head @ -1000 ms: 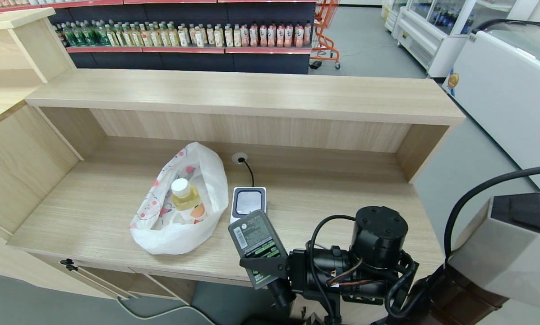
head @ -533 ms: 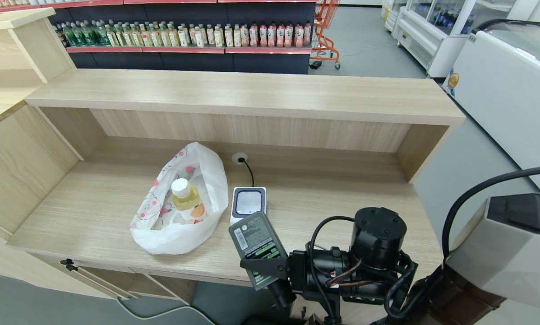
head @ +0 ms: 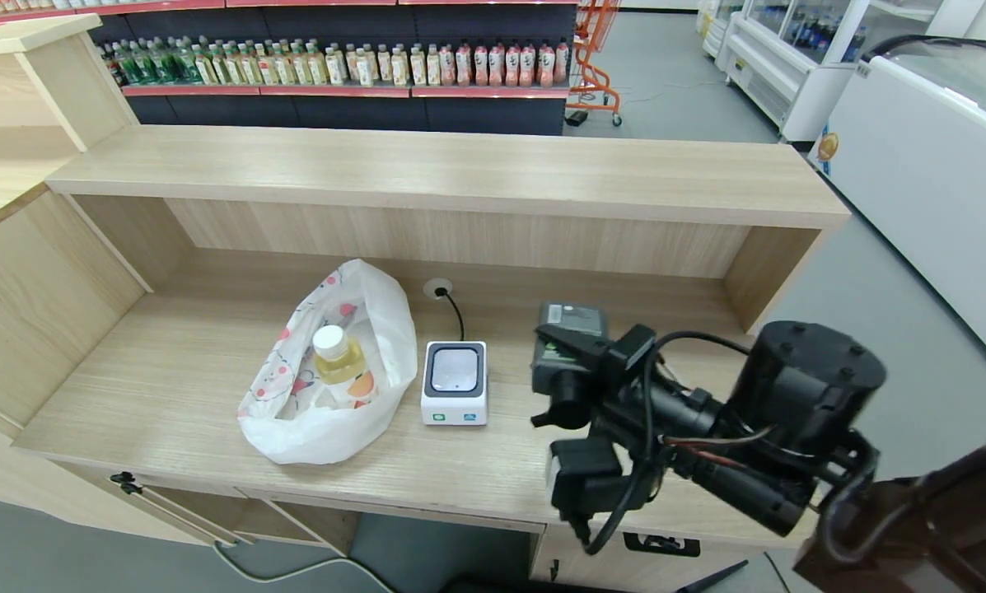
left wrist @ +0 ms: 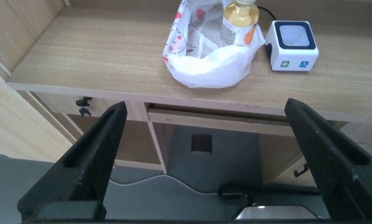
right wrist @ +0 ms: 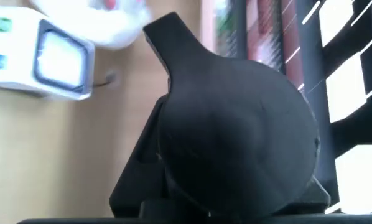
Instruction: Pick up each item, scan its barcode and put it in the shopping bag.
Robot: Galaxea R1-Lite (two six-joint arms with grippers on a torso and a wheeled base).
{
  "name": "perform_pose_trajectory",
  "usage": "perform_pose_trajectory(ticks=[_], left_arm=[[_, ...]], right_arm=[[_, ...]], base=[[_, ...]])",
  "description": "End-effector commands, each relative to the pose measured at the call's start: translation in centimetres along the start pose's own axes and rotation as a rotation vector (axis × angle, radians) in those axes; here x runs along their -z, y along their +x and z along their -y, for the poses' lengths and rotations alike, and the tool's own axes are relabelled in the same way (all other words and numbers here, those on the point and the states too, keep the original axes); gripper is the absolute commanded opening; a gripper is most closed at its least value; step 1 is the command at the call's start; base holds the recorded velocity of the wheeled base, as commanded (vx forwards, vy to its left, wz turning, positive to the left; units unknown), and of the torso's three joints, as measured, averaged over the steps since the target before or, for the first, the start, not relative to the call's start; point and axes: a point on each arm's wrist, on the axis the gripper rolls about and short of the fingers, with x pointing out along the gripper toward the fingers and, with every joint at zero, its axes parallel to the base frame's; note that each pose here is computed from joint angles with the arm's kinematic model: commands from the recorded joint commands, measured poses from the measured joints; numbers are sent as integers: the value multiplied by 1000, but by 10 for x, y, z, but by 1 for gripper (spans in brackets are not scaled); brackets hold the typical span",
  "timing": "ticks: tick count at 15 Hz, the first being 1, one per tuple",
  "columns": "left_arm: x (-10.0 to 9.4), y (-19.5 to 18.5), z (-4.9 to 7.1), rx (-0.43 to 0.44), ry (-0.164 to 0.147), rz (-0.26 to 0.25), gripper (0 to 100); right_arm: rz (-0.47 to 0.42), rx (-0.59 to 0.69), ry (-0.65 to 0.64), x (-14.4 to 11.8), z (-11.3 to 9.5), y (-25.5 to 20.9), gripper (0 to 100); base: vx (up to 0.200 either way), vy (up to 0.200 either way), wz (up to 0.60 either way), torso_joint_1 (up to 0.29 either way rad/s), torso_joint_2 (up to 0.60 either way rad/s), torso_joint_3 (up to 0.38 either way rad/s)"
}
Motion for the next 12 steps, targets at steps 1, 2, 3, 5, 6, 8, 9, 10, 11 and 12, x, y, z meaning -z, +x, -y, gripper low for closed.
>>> perform_pose_trajectory(ticks=[1, 2, 3, 5, 6, 8, 9, 10, 11, 12], left_arm=[[0, 0, 0, 0, 0, -1, 100], [0, 0, 0, 0, 0, -1, 100], [0, 0, 0, 0, 0, -1, 100], [0, 0, 0, 0, 0, -1, 100], [0, 0, 0, -2, 0, -1, 100], [0, 0, 0, -2, 0, -1, 100], [0, 0, 0, 0, 0, -1, 100], [0, 0, 0, 0, 0, 1, 100], [0, 0, 0, 0, 0, -1, 100], [0, 0, 0, 0, 0, -1, 100]], right_arm=[[-69, 6, 73, 26, 39, -52, 0], [-39, -65, 135, 38, 45, -66, 0], [-98, -105, 200, 52, 52, -83, 0], [-290, -104, 546, 77, 71, -99, 0], [-370, -104, 769, 85, 78, -96, 0], [-437, -73, 1275, 94, 92, -81, 0], [-439, -43, 1409, 96, 94, -76, 0], [-458, -11, 1612, 103, 91, -68, 0], [-489, -15, 1713, 108, 81, -66, 0], [-513, -28, 1817, 111, 69, -65, 0]], base=[[0, 0, 0, 0, 0, 0], [0, 0, 0, 0, 0, 0], [0, 0, 0, 0, 0, 0], [0, 0, 0, 0, 0, 0], [0, 0, 0, 0, 0, 0], [0, 0, 0, 0, 0, 0], [0, 0, 0, 0, 0, 0], [0, 0, 0, 0, 0, 0], [0, 0, 0, 0, 0, 0], [0, 0, 0, 0, 0, 0]])
